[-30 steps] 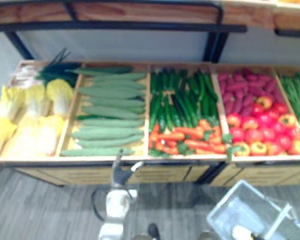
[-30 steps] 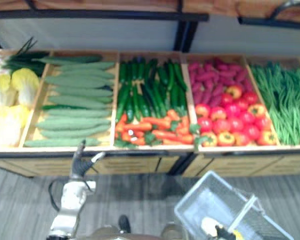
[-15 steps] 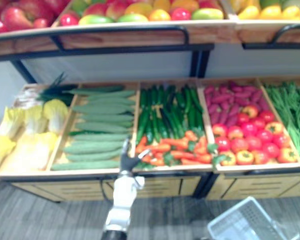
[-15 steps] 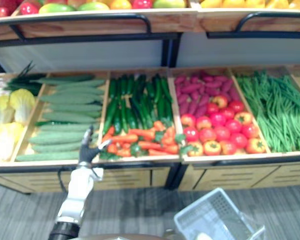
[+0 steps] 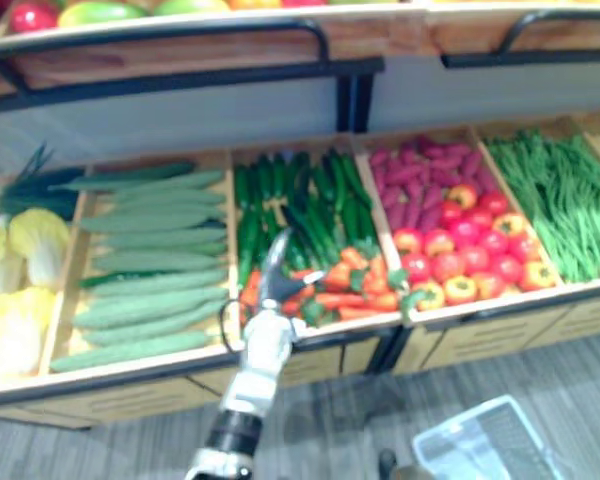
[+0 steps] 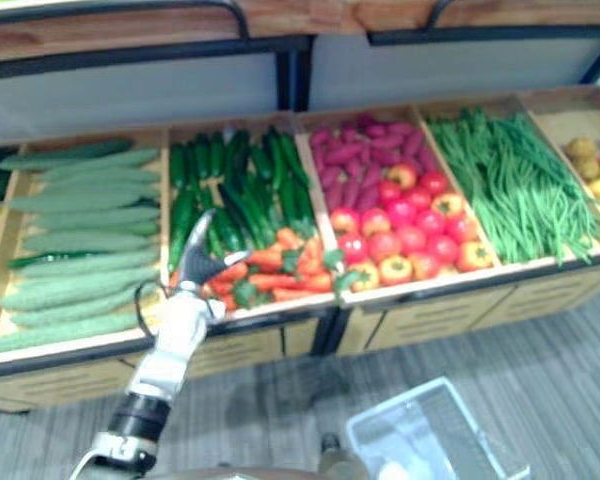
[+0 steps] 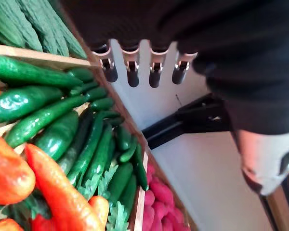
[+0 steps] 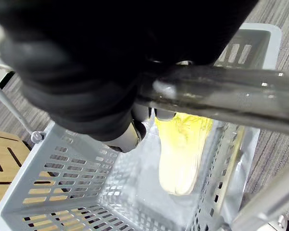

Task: Pick vegetable in the basket

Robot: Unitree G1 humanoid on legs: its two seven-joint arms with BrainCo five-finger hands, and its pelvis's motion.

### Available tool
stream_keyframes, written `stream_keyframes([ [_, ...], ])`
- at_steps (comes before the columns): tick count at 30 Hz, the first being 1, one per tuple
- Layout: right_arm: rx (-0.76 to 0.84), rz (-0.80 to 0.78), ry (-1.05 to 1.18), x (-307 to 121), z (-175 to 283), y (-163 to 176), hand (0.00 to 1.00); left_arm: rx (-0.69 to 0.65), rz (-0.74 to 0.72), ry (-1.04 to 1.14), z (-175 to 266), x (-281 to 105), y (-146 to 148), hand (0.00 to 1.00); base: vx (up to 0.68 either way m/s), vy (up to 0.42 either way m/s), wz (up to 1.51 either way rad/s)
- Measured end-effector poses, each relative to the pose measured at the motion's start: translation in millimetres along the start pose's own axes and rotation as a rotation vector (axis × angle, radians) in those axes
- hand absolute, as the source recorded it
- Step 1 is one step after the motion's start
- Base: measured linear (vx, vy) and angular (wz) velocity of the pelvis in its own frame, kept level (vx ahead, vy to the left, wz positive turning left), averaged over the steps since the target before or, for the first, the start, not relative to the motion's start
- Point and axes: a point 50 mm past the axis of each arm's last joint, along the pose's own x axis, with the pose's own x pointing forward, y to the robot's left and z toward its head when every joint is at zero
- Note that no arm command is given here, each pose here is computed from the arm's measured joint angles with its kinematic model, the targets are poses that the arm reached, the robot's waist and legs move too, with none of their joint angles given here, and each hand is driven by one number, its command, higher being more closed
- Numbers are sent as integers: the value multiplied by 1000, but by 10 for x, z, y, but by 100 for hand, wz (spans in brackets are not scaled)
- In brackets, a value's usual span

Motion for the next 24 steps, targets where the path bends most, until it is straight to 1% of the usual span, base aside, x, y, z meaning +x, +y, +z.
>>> stream_keyframes([
  [5,14,19,-30,-4,86,115,100,94,9,4,23,182,8,0,6,-16,-14],
  [9,27,26,-55,-12,143,167,100,107,36,3,48,240,41,0,-13,-41,-5],
  [11,29,28,-73,-12,200,220,100,143,34,14,32,260,31,0,-38,-23,-10],
  [15,35,49,-104,-27,277,303,100,149,48,25,38,286,38,0,-63,-23,-4],
  [22,53,56,-134,-35,356,346,100,170,48,101,-115,281,19,0,-56,-19,-7],
  [24,62,55,-136,-38,370,359,100,202,50,108,-134,280,28,0,-15,-9,-2],
])
